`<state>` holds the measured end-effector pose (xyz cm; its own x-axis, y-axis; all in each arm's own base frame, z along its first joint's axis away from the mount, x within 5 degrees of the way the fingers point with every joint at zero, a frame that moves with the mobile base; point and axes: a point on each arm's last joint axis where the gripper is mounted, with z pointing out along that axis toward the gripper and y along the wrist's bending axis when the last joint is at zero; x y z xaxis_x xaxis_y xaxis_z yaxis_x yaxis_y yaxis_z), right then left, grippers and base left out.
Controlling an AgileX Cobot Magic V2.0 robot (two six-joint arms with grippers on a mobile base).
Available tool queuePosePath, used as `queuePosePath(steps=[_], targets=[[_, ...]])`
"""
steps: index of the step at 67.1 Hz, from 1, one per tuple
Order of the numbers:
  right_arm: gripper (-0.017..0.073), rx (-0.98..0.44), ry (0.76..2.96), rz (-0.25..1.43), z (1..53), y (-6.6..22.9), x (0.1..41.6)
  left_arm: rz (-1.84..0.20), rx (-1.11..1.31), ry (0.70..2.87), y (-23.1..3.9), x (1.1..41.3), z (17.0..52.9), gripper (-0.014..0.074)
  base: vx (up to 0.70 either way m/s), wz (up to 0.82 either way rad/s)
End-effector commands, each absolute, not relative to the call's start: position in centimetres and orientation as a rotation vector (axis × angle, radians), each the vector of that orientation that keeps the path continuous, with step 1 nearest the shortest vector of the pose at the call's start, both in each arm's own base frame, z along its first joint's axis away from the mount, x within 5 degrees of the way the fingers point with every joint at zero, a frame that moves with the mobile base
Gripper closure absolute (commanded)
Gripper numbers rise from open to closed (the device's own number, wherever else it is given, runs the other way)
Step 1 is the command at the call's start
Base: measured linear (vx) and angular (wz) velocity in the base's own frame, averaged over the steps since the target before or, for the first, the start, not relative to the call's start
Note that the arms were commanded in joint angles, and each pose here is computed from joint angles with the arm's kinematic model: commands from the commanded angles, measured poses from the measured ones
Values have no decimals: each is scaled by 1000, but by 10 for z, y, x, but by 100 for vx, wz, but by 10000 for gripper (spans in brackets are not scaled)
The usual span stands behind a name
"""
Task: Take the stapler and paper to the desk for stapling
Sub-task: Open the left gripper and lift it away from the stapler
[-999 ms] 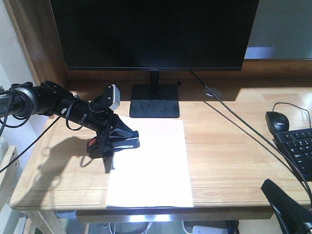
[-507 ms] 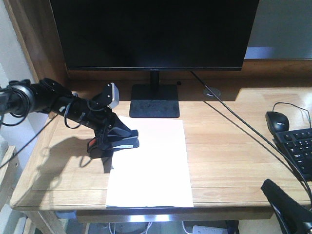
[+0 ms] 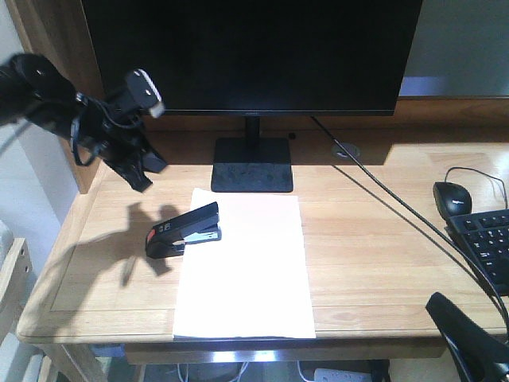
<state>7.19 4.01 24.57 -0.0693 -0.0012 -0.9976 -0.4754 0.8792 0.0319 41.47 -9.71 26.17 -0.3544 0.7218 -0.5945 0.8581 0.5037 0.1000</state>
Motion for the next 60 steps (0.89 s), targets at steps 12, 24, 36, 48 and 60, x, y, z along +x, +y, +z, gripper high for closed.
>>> queuePosePath(steps=[12,24,36,48,60], targets=[[-31,-404,1575,351,254,39,73,-280,540,2380,-78,379,348,600,0,0],[-31,-404,1575,351,254,39,73,-167,286,2357,-61,359,381,600,0,0],[-31,-404,1575,351,254,39,73,8,152,2259,-43,342,411,600,0,0],[-31,-404,1575,351,254,39,73,37,24,2090,-33,313,432,600,0,0],[-31,-404,1575,351,254,39,73,-3,66,1960,-31,274,421,600,0,0]])
